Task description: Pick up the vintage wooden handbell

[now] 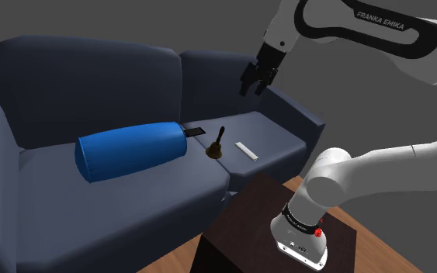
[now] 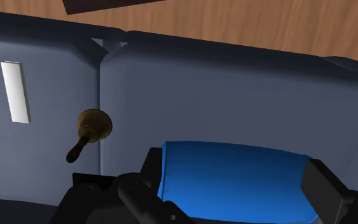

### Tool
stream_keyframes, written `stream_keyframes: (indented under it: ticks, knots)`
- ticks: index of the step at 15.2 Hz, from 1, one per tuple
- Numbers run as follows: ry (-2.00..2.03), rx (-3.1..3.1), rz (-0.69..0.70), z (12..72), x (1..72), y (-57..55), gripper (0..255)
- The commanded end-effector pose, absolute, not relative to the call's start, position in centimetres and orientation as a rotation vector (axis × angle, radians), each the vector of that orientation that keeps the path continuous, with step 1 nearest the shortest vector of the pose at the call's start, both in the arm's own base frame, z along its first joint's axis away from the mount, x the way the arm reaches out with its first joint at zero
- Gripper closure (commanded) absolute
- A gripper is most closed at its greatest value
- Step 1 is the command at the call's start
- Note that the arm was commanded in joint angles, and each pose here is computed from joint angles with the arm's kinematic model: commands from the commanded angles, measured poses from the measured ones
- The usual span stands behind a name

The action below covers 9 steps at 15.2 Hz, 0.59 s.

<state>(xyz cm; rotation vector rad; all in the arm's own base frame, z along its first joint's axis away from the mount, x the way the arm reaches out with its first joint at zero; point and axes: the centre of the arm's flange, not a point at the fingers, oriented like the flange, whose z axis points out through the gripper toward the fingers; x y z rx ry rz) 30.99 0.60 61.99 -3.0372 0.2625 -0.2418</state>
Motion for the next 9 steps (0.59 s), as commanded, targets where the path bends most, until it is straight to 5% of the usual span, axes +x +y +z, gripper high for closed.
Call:
stream_keyframes:
  ticks: [1,9]
  knots:
    - [0.263,-3.037,-0.242,62.0,31.0,0.6,0]
    - [0.239,-3.061,-0.179,55.4,36.7,-5.6,0]
